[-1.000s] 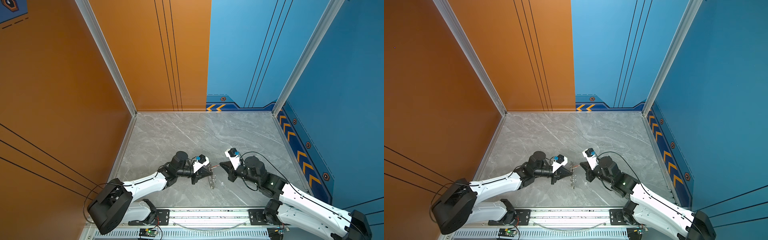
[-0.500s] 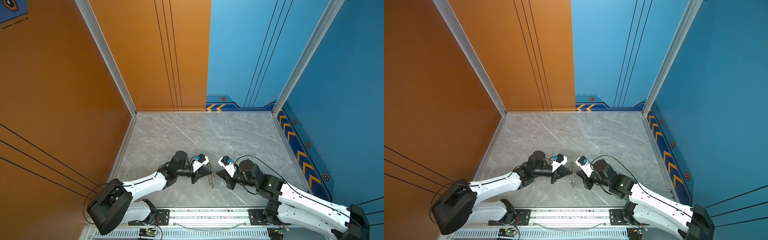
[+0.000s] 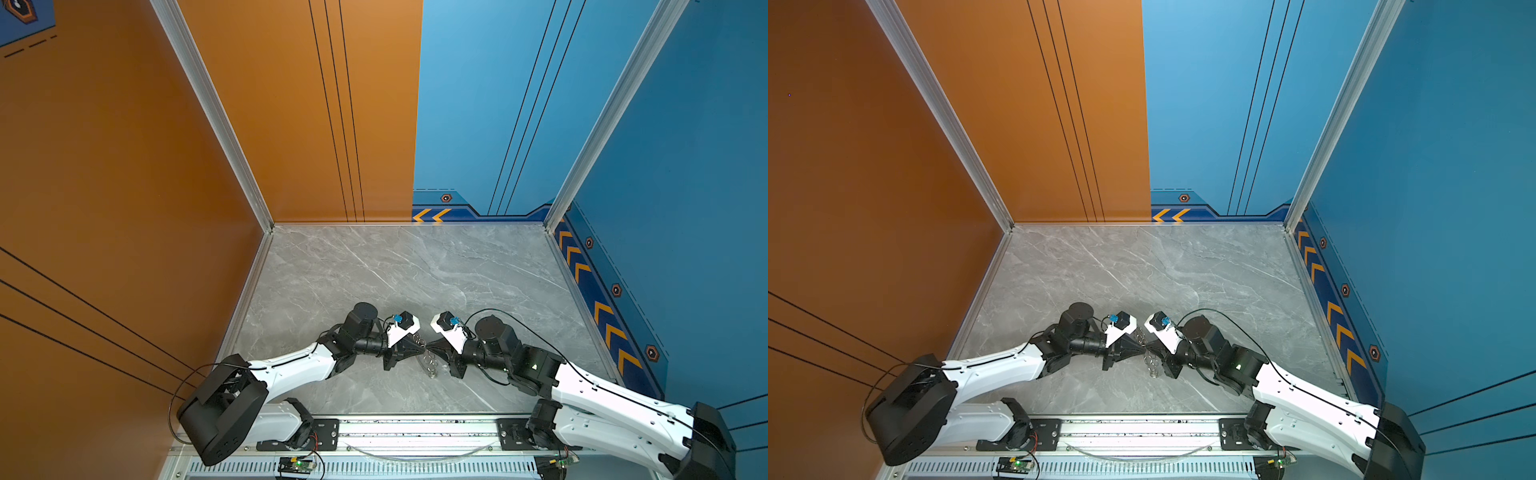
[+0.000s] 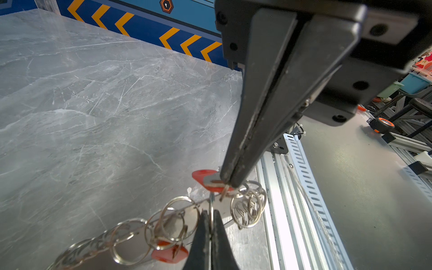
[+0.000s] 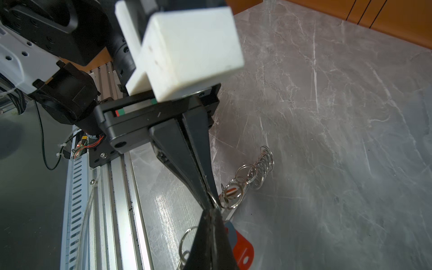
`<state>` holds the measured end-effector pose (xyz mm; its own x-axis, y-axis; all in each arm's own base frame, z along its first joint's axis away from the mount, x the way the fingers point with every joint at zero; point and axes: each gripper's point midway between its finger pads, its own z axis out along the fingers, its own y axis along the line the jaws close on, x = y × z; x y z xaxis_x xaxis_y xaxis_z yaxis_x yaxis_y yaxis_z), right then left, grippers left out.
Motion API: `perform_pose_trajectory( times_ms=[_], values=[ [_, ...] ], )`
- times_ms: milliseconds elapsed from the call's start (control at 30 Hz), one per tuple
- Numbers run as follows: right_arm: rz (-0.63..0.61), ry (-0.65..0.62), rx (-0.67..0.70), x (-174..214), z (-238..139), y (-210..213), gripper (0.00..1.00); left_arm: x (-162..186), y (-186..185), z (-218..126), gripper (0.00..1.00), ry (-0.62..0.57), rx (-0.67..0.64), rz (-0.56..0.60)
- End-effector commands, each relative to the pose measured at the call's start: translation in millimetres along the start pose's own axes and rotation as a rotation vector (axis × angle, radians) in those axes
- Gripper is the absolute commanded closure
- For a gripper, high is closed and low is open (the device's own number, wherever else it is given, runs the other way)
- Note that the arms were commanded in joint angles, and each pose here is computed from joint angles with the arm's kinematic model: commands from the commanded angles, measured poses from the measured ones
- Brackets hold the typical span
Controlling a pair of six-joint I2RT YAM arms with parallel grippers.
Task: Put the keys on the keyring
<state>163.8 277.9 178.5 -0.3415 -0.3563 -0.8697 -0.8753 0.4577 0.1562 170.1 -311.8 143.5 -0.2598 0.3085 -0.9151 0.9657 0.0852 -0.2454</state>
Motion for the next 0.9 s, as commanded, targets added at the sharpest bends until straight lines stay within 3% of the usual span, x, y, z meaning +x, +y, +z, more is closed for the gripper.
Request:
perform_pose_trajectory(
  times_ms=[0,600,867],
  values=[
    [-0.029,-0.066,-0.018,-20,-6,5,1.00,0,1,2,1.00,0.017,-0.002,0.003],
    [-0.012,-0.047,0.045,-9,2,-6,1.00,0,-1,2,1.00,0.015,0.003,0.009],
    [-0.091,-0.107,-0.162,-5,-5,22,1.00,4,-17,1,1.00,0.014,0.098,0.032]
  ],
)
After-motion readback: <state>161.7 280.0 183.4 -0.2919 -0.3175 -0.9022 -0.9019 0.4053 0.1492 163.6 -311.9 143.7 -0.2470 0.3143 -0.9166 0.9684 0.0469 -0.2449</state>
